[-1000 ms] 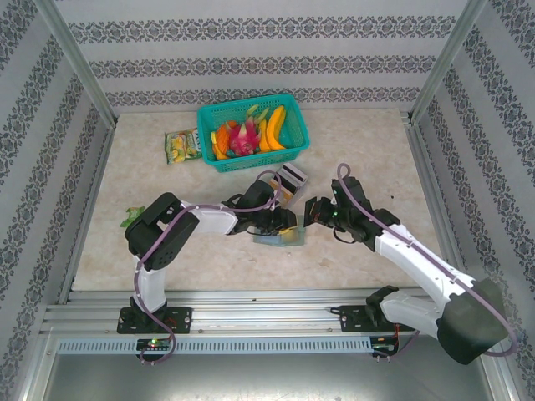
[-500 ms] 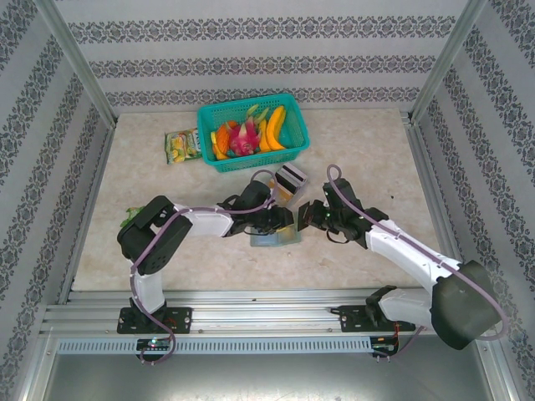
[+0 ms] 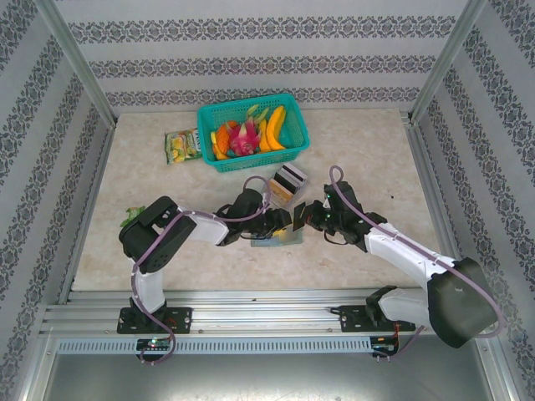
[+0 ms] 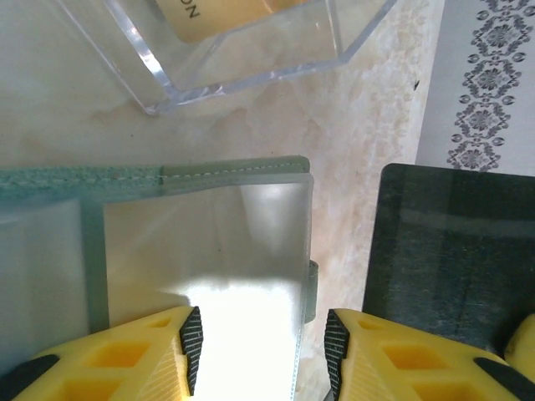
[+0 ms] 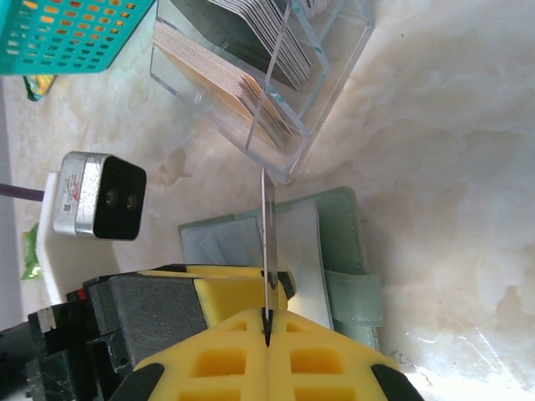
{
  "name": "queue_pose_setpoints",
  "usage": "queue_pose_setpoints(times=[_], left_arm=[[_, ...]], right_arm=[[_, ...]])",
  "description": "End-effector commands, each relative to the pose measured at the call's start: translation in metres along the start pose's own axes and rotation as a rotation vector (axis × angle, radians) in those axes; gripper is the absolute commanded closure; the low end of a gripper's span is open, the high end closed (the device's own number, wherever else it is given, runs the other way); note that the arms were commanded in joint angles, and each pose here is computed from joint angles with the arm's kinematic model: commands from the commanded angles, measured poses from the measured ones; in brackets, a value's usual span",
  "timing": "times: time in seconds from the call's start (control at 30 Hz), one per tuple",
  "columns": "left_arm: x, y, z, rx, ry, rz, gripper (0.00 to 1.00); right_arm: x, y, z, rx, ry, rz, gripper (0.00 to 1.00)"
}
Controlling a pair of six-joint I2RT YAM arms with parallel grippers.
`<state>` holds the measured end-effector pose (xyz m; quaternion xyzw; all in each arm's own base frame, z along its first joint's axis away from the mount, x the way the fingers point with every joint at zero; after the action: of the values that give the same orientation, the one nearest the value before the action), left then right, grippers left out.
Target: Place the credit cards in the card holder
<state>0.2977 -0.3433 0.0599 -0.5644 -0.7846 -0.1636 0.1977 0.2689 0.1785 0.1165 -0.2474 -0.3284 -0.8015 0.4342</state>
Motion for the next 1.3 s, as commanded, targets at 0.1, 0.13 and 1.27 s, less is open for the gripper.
queue_pose_setpoints(times=[0.1,0.13,1.27], left_arm=[[0.004,0.011,-0.03,-0.001,-0.191,-0.038,0.52],[0.006,0.012,-0.03,0.004,-0.196,-0.045,0.52],[0.008,0.015,-0.042,0.009,-0.316,-0.024,0.67]], right_arm=[[-0.006,-0.008,-0.003,-0.056,0.059,0.036,1.0],[-0.005,-0.008,-0.006,-0.066,0.052,0.034,1.0],[-0.022,-0.004,-0.007,-0.141,0.24,0.095,1.0]])
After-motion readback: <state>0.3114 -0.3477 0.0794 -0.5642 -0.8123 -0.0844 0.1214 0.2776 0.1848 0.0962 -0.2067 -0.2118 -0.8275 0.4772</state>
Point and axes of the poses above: each hand's point on the last joint's axis, 136 mm out from that joint toward the fingers, its own x axis back along the fingers, its own z axis along the line the jaws close on, y = z × x, the point moved 2 cm from there along x, back along the fingers, and after that the axes turned 2 degrees about x, right-handed, at the moved point
